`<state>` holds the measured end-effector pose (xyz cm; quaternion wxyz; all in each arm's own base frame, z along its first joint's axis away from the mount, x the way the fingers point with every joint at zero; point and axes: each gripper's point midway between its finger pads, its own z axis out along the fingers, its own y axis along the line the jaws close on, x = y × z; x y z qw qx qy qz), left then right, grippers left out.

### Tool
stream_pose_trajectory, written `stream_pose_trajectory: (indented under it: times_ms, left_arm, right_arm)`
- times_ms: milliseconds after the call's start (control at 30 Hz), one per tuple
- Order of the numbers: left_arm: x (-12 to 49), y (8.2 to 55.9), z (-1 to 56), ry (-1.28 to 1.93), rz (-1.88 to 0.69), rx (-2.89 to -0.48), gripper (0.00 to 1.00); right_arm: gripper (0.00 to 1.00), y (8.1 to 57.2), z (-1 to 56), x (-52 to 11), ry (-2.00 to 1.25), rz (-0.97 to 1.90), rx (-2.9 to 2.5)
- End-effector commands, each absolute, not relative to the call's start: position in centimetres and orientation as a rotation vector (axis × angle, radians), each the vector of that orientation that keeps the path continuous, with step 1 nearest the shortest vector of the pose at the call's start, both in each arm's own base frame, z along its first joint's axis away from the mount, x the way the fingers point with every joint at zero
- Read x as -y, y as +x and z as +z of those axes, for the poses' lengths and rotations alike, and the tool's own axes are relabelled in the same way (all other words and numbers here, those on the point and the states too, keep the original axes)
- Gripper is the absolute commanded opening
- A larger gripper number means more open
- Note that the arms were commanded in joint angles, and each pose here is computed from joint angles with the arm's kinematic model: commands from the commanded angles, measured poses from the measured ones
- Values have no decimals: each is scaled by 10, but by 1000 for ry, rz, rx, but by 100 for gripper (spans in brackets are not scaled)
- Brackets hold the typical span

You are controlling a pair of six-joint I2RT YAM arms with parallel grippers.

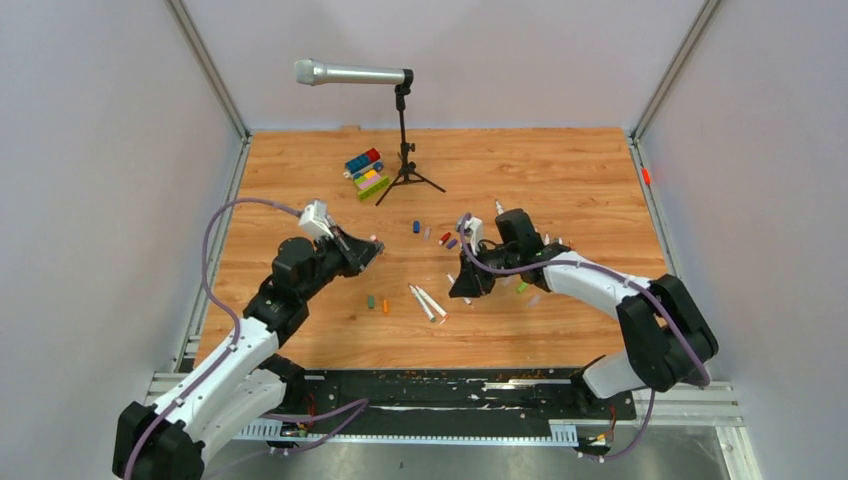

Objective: Open the pen caps
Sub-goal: Place the pen cap at the center of the board.

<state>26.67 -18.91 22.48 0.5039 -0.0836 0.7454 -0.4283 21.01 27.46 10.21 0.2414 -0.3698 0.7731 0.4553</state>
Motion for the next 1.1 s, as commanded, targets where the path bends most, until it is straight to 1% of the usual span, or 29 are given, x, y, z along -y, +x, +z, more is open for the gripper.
stream_pose_trajectory:
  times_ms: [0, 133, 367, 567, 667, 867, 1067]
  left_arm:
    - [187, 233, 150, -223, -970, -2121, 0]
    - [190, 215, 115, -205, -872, -2263, 0]
    - [207, 199, 80, -161, -774, -2402, 0]
    - [215, 194, 56, -138, -687, -2492, 1]
    - [222, 196, 51, -138, -690, -2504, 2]
    - [235, 201, 42, -110, -669, -2535, 11]
    - [232, 203, 38, -114, -619, -2548, 22]
  right_arm:
    - [17, 235, 84, -280, -962, 1022, -2219]
    - [19, 240, 63, -284, -923, 978, -2339]
    - [23, 243, 45, -288, -933, 957, -2438]
    - [24, 242, 53, -289, -962, 972, -2412]
    - [25, 242, 66, -291, -1012, 984, -2356]
    - [25, 240, 79, -291, -1025, 1028, -2309]
    - [26, 238, 82, -290, -1029, 1051, -2300]
